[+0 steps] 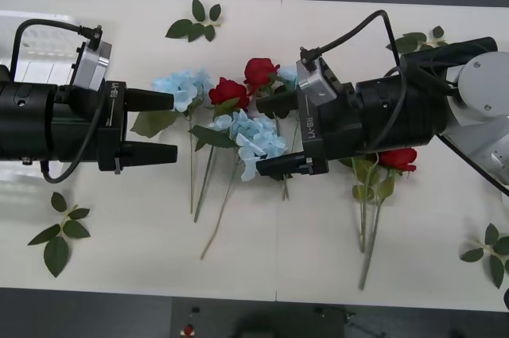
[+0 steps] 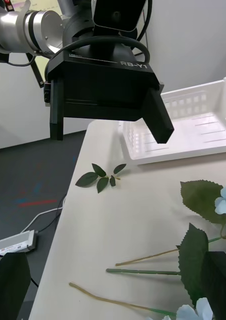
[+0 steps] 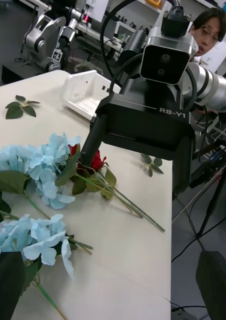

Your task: Put the red flowers into the right box and the blue flowers into the left box

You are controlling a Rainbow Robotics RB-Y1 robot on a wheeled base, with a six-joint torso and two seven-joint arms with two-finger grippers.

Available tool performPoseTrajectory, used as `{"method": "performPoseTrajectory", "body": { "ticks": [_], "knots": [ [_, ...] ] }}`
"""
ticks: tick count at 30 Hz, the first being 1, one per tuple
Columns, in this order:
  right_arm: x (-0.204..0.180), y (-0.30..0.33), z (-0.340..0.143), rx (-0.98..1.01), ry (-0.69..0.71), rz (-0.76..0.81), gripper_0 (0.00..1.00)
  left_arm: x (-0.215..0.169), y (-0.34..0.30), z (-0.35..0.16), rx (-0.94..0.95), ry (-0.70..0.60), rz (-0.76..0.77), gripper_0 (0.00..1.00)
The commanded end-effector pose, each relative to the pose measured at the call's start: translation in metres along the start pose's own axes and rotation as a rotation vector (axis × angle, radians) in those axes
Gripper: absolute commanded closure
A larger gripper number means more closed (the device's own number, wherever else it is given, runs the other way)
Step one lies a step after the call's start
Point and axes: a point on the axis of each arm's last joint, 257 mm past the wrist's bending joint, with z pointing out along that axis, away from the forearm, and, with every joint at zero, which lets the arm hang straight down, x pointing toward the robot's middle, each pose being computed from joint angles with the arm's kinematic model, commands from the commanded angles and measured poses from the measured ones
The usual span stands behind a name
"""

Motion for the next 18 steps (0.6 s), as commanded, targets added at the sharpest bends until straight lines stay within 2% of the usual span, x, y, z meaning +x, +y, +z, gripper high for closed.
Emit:
{"method": "performPoseTrajectory", "body": {
  "ticks": [1, 8, 12, 14, 15, 16, 17, 18],
  "knots": [
    [0.031, 0.012, 0.0, -0.014, 0.029, 0.056, 0.0, -0.008, -0.003, -0.002, 0.011, 0.012, 0.033, 0.0],
    [0.01, 0.004, -0.02, -0.018, 0.023, 0.032, 0.0, -0.008, -0.003, -0.002, 0.011, 0.012, 0.033, 0.0],
    [0.013, 0.015, -0.05, -0.061, 0.104, 0.391, 0.0, -0.008, -0.003, -0.002, 0.011, 0.012, 0.033, 0.0],
    [0.019, 0.019, -0.073, -0.046, 0.181, 0.631, 0.0, -0.008, -0.003, -0.002, 0.011, 0.012, 0.033, 0.0],
    [0.022, 0.02, -0.084, -0.03, 0.215, 0.758, 0.0, 0.015, -0.009, 0.006, 0.025, -0.001, -0.046, 0.0],
    [0.023, 0.02, -0.09, -0.016, 0.232, 0.829, 0.0, 0.014, -0.01, 0.007, 0.027, -0.005, -0.05, 0.0],
    [0.029, 0.021, -0.103, 0.026, 0.287, 0.981, 0.0, 0.002, -0.011, 0.006, 0.036, -0.048, -0.076, 0.0],
    [0.031, 0.023, -0.109, 0.043, 0.311, 1.03, 0.0, -0.002, -0.012, 0.004, 0.042, -0.065, -0.095, 0.0]
  ]
}}
